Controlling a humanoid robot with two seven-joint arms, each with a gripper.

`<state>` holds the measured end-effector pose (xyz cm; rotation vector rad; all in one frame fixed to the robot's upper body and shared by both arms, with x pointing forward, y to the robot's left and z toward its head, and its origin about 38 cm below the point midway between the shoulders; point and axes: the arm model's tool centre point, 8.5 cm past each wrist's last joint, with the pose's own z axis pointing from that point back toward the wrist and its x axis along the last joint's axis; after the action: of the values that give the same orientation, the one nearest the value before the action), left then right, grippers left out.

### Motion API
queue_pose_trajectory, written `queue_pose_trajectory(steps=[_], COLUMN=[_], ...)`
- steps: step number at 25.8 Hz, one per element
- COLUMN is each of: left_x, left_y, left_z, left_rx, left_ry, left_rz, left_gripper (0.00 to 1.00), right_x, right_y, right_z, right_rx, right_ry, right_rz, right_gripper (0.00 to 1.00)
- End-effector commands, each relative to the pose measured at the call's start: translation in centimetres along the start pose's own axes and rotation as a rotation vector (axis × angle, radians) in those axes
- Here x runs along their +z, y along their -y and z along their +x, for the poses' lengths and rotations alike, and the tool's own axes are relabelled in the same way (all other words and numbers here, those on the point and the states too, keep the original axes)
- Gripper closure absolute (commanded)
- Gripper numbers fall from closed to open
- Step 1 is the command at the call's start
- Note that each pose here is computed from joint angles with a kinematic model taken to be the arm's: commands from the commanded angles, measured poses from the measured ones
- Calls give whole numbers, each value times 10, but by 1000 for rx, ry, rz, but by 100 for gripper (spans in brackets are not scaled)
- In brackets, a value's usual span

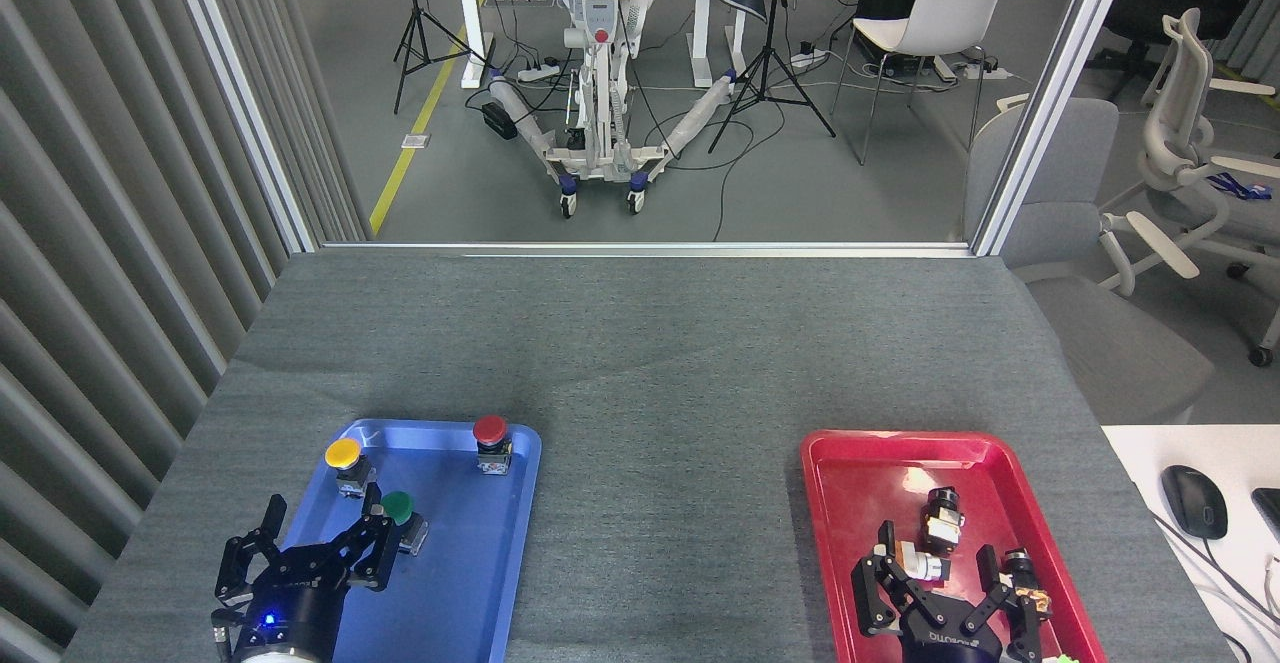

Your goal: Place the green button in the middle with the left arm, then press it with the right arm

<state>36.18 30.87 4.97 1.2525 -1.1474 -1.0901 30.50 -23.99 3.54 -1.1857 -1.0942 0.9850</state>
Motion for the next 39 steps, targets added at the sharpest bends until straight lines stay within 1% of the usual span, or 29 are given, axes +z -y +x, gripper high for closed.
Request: queue_pose_trajectory(steps=[1, 3, 4, 5, 11, 15, 24, 29, 32, 39], left_x=[3, 1, 2, 1, 3, 8, 10, 10, 15, 16], left_y=[-5, -7, -6, -5, -9, -10, -9, -9, -4, -3], left_z=[-8, -21, -24, -26, -34, -35, -35, -36, -37, -36], left_rx=[59, 140, 167, 172, 126, 94, 73, 70, 65, 66], left_ry=[19, -10, -15, -13, -19, -13, -11, -11, -12, -4], left_rz=[13, 8, -8, -24, -15, -13, -16, -16, -31, -38], left_gripper=[0, 0, 0, 0, 0, 0, 0, 0, 0, 0], right_x=[6, 5, 4, 3, -1, -3, -5, -9, -9, -8], right_y=[-5, -4, -3, -2, 3, 5, 6, 11, 10, 7], right_z=[-3, -3, -3, -4, -15, -21, -20, -20, -26, -23], right_rx=[-1, 0, -1, 3, 4, 19, 19, 21, 35, 31], right_ry=[-3, -1, 2, 5, -2, -1, 6, 9, 12, 36], right_rz=[16, 12, 9, 7, -5, -9, -14, -27, -25, -15], right_gripper=[0, 0, 0, 0, 0, 0, 0, 0, 0, 0])
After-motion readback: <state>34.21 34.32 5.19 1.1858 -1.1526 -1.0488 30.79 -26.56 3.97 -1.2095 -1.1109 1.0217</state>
